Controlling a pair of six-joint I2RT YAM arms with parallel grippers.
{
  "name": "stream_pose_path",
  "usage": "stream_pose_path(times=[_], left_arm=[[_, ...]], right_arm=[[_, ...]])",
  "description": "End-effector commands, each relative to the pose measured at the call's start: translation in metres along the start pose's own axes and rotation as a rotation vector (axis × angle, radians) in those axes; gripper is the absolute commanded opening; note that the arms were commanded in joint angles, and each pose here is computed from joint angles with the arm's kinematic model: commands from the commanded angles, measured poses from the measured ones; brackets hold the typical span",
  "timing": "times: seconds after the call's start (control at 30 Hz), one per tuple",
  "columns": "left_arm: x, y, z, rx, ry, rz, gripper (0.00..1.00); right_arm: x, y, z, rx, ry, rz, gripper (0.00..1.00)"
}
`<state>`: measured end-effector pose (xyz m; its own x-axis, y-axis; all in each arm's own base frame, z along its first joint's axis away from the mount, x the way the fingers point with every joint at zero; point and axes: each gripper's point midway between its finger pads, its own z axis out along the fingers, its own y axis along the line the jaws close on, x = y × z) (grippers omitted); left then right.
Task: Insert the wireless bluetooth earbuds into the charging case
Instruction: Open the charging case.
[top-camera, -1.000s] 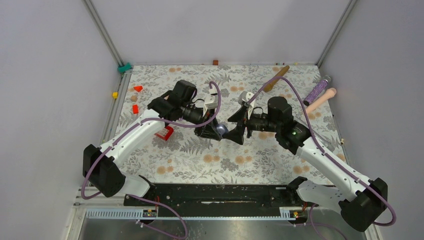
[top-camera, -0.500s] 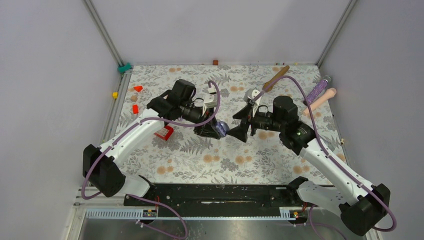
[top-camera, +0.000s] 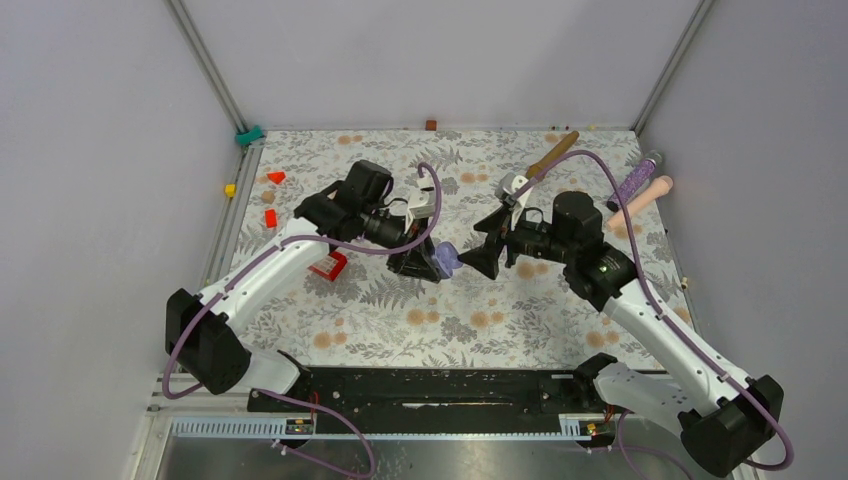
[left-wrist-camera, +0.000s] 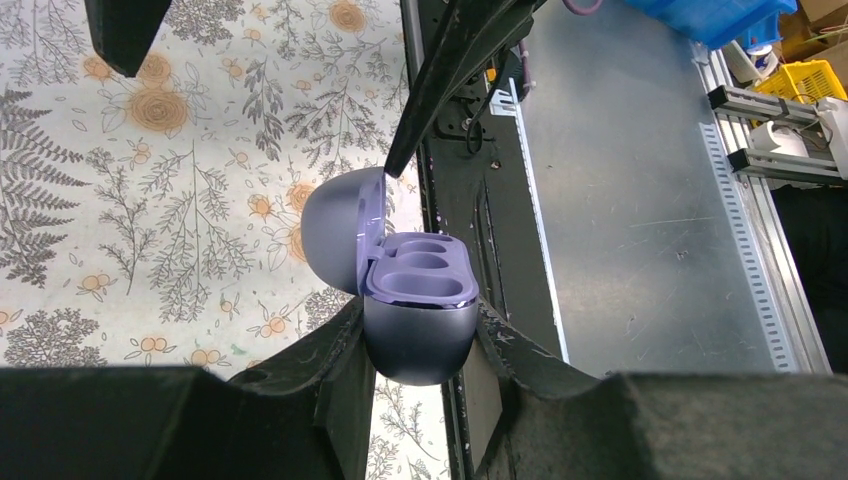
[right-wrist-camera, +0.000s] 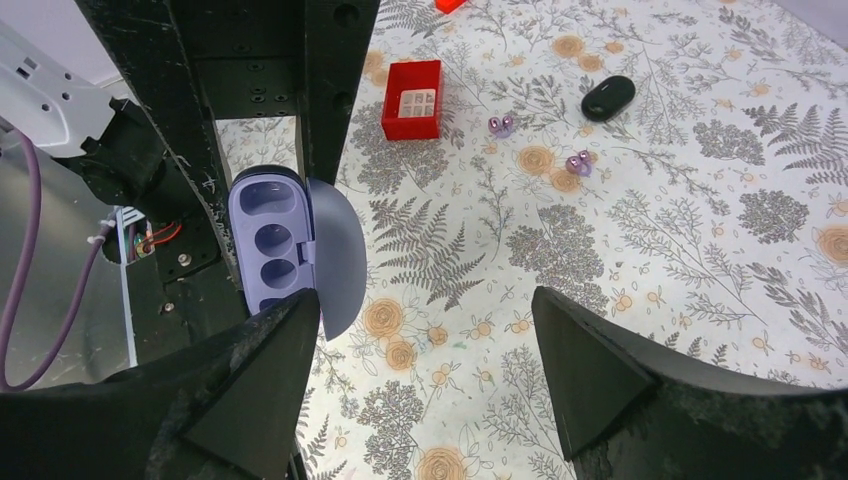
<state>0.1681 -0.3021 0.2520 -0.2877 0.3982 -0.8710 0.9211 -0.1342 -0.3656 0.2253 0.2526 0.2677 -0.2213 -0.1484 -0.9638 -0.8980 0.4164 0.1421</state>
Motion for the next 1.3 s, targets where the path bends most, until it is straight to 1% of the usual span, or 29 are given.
stream_pose_path(times=[0.0,0.17,0.27,0.37,0.53,0.63,0.83,0.97,1.1,1.13,1.17,1.23,1.27], left_arm=[[-0.024,-0.011,-0.008,0.013,-0.032,0.093,0.0],[-0.027,-0.002,-0.024,-0.05,-0.04,0.109,0.0],[-0.026,0.003,-0.035,-0.086,-0.042,0.114,0.0],[-0.026,0.006,-0.048,-0.13,-0.038,0.129,0.0],[-0.019,0.015,-0.073,-0.207,-0.036,0.147,0.0],[-0.011,0.019,-0.088,-0.244,-0.033,0.138,0.0],[0.011,0.016,-0.106,-0.257,-0.03,0.088,0.0],[0.024,0.011,-0.116,-0.289,-0.033,0.086,0.0],[0.035,0.002,-0.121,-0.341,-0.015,0.117,0.0],[0.036,-0.001,-0.122,-0.357,-0.02,0.127,0.0],[0.036,-0.004,-0.123,-0.371,-0.028,0.143,0.0],[0.037,-0.006,-0.125,-0.409,-0.041,0.178,0.0],[0.033,-0.006,-0.127,-0.441,-0.056,0.204,0.0]], right_arm=[[-0.044,-0.006,-0.016,0.069,-0.103,-0.07,0.86],[-0.072,-0.005,-0.027,0.106,-0.134,-0.056,0.88],[-0.077,-0.01,-0.023,0.122,-0.119,-0.031,0.88],[-0.073,-0.023,-0.014,0.154,-0.079,-0.019,0.88],[-0.051,-0.047,0.009,0.184,0.003,-0.003,0.89],[-0.039,-0.058,0.027,0.181,0.049,0.04,0.89],[-0.012,-0.078,0.074,0.166,0.14,0.272,0.84],[0.011,-0.096,0.108,0.175,0.226,0.435,0.81],[0.033,-0.117,0.145,0.202,0.309,0.591,0.76],[0.046,-0.124,0.157,0.21,0.338,0.634,0.74],[0.042,-0.128,0.163,0.214,0.334,0.663,0.73],[0.058,-0.136,0.182,0.221,0.364,0.743,0.71],[0.058,-0.139,0.19,0.214,0.366,0.774,0.7]])
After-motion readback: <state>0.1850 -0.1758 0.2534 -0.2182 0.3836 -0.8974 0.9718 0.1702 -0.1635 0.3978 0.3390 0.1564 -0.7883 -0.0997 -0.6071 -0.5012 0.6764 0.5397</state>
